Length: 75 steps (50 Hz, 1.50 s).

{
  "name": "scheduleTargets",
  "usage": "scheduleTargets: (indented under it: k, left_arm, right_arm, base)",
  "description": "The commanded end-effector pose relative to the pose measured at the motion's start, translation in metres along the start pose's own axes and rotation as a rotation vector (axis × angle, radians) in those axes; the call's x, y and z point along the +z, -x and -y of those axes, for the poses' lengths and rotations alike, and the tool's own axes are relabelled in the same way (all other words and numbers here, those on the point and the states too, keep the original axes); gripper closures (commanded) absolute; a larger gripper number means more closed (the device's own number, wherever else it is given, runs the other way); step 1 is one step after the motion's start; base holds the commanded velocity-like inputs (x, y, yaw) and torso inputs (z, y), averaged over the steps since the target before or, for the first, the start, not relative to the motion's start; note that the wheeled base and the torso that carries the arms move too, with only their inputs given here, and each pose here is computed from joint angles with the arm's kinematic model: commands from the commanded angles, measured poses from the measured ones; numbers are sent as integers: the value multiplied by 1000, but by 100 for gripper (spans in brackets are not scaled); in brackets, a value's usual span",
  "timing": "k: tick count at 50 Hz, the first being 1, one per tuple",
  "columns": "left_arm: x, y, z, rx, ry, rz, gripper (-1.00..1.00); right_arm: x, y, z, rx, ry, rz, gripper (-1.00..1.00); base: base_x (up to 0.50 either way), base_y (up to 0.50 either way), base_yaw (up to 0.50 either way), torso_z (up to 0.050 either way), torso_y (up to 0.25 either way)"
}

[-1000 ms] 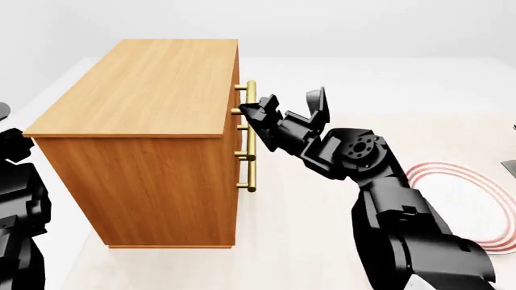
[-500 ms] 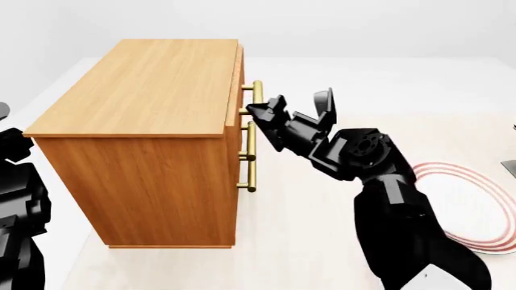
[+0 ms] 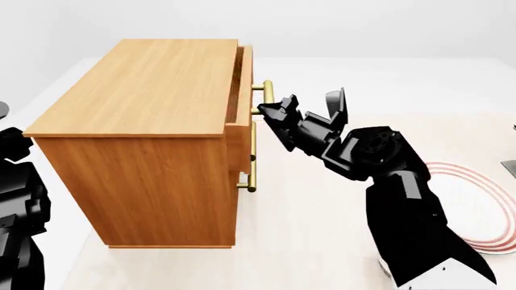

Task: Open the top drawer of the cabinet and put the bowl in it.

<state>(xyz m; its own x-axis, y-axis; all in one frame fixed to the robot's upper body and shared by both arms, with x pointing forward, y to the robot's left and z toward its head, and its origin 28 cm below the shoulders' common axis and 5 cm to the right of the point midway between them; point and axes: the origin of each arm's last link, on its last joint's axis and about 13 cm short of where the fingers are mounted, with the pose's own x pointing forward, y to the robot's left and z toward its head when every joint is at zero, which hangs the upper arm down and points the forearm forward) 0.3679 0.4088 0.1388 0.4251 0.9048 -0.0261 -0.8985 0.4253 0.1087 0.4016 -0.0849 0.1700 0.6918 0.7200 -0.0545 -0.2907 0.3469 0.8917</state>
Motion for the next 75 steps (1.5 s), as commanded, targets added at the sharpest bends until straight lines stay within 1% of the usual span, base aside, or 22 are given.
scheduleTargets:
  k: [1,27,47,55,56,75]
  left_arm:
    - [0,0,0,1,1,-1,-100]
    - [-1,1,1,1,-1,-2,-100]
    - [-1,2,2,0,-4,-1,-100]
    - [-1,2,2,-2,-5,1,-100]
    - [-1,2,2,-2,-5,2,-100]
    - [0,1,2,4,-1,2,-100]
  right_arm:
    - [34,23,0,-14,3,179,100]
    - [46,43,11,-23,-29,258,100]
    - [53,52,13,-23,-39,297,100]
    - [51,52,15,-15,-58,290,100]
    - [50,52,15,-15,-60,287,-100]
    - [46,52,18,-24,-78,270,-100]
  base:
    - [0,0,0,0,0]
    - [9,0,1,0,0]
    - [9,0,2,0,0]
    - [9,0,2,0,0]
    - [16,0,3,0,0]
    - [0,0,0,0,0]
